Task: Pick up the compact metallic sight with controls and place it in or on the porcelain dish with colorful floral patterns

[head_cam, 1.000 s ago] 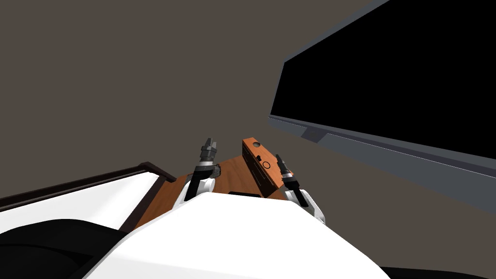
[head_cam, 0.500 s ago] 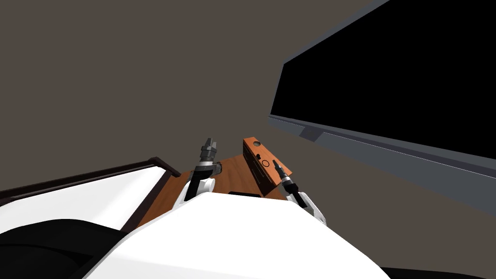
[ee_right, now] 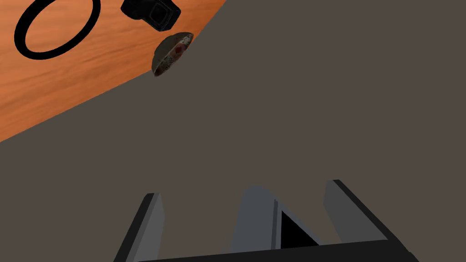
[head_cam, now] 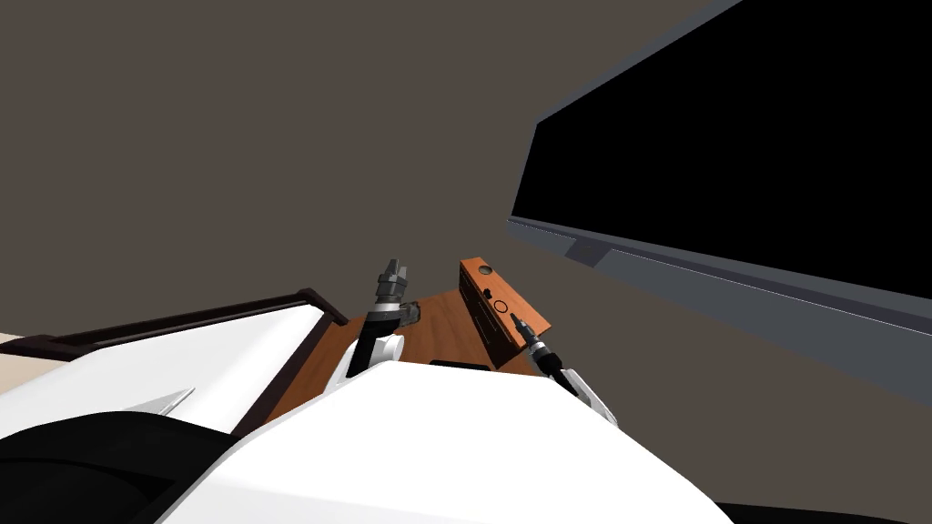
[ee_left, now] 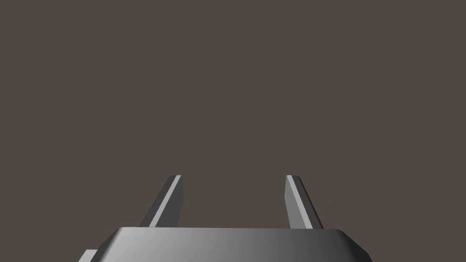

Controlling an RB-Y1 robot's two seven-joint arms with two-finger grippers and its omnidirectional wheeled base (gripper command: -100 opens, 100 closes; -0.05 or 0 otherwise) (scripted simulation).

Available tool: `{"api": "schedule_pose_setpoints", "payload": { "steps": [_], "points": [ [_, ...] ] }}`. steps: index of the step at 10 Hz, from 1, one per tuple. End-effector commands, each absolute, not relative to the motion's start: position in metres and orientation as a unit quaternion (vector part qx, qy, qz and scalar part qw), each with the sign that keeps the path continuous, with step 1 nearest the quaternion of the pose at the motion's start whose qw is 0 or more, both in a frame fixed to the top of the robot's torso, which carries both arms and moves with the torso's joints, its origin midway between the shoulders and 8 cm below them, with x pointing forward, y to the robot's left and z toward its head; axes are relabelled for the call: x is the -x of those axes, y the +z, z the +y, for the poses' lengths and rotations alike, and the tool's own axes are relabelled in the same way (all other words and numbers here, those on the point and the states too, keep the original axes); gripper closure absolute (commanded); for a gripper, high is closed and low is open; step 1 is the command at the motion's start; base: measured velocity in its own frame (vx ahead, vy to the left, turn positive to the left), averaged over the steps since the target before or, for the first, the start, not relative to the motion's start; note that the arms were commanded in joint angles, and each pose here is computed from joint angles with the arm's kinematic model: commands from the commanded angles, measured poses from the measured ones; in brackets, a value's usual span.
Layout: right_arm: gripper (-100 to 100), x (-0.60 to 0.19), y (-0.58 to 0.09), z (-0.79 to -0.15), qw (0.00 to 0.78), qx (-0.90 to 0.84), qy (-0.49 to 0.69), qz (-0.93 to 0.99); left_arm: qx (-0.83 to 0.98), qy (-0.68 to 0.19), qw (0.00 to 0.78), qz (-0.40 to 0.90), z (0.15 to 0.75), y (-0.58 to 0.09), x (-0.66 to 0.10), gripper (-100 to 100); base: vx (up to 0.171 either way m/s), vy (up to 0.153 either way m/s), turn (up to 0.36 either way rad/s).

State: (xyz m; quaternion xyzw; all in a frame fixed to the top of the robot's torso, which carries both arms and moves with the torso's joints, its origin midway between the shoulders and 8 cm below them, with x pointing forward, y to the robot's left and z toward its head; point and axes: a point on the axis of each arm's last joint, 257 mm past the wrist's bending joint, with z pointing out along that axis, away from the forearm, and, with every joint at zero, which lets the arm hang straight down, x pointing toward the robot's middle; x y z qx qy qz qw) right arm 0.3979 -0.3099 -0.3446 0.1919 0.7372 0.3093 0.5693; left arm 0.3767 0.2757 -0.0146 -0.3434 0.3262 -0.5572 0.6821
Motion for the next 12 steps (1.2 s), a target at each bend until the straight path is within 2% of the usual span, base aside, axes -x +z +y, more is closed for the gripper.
{"api": "schedule_pose_setpoints", "payload": {
  "steps": [1, 8, 12],
  "points": [
    [-100, -0.385, -0.377, -0.316, 0.545, -0.182, 0.280, 0.769, 0.343, -0.557, 0.682, 0.326, 0.276, -0.015, -0.377, 0, -0.012, -0.004, 0.117],
    [-100, -0.340, -0.454, -0.345, 0.479, -0.146, 0.208, 0.840, 0.343, -0.557, 0.682, 0.326, 0.276, -0.015, -0.377, 0, 0.013, 0.002, 0.078],
    [-100, -0.289, -0.512, -0.381, 0.413, -0.104, 0.140, 0.894, 0.343, -0.557, 0.682, 0.326, 0.276, -0.015, -0.377, 0, 0.076, 0.011, 0.137]
  ]
}}
